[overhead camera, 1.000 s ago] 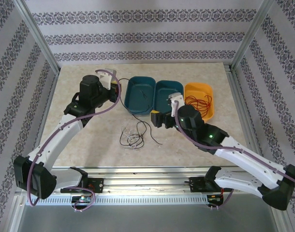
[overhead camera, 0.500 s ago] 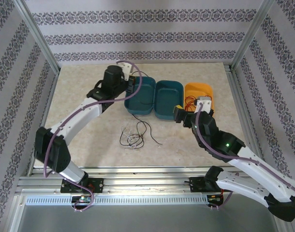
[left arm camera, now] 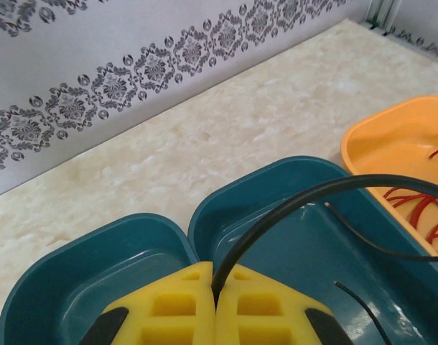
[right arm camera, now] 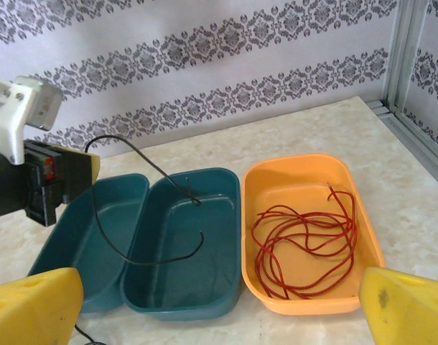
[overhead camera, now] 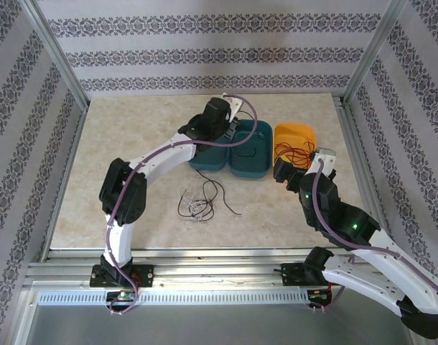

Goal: Untangle the cables

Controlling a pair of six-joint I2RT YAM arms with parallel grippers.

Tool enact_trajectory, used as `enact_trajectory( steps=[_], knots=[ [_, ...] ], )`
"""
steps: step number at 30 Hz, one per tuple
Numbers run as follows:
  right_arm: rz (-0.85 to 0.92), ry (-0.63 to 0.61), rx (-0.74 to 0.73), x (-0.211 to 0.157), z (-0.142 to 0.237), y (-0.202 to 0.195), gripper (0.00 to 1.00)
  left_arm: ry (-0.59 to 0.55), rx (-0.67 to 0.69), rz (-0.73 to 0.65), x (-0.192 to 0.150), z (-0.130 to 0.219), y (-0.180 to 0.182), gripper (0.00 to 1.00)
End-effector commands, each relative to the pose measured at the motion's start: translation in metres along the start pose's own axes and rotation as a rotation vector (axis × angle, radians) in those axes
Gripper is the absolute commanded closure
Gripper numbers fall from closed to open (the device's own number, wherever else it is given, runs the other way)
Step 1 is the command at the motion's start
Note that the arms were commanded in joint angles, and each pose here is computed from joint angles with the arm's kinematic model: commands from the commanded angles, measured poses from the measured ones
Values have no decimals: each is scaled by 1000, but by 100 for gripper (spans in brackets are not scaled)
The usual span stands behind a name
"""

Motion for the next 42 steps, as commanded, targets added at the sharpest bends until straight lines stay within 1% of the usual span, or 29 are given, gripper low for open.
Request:
enact_trajectory(
  steps=[1,3,8,12,15,21,24,25,26,30,32,35,37,40,42],
  knots=[
    [0,23,-27,-8,-3,-5,2,39,31,-81,-1,-2,-5,100],
    [-2,29,-29,-9,-5,-5,2,71,26,-89,-9,-8,-9,100],
    [-18,39,-21,-12,-7,-4,2,134,-43,-128,-28,-22,-31,100],
    [-26,52,4,-15,-7,-2,2,189,-54,-151,-43,-37,-39,100],
    [-31,60,5,-19,-7,-4,2,241,-33,-167,-53,-46,-37,100],
    [-35,65,6,-23,-6,-6,2,333,78,-200,-67,-59,-21,100],
    [-26,77,3,-24,-8,-4,1,381,81,-227,-76,-65,-21,100],
    [-22,81,-1,-24,-9,-4,2,385,74,-232,-77,-67,-22,98],
    [-16,89,-4,-24,-10,-3,1,388,67,-233,-78,-69,-23,95],
    [9,115,-1,-25,-14,2,2,374,46,-218,-74,-71,-28,77],
    [7,122,-6,-26,-15,1,2,359,34,-202,-68,-69,-30,63],
    [-20,122,12,-28,-17,1,2,337,32,-187,-57,-62,-33,49],
    [-43,118,17,-28,-17,-2,2,325,33,-183,-49,-56,-32,45],
    [-70,101,26,-28,-16,-6,2,293,30,-170,-35,-45,-32,35],
    [-79,90,30,-27,-14,-9,1,268,13,-158,-25,-38,-35,31]
  ],
)
Point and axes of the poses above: each hand's point on the last joint's axis, 136 mm out from that joint toward the fingers, its own z axis back along the fingers, its own y axis along the line the jaws close on, x = y × z, the point moved 1 cm from there along z, back along the fingers, and after that the axes turned 10 degrees about z, right-handed, at the moved point
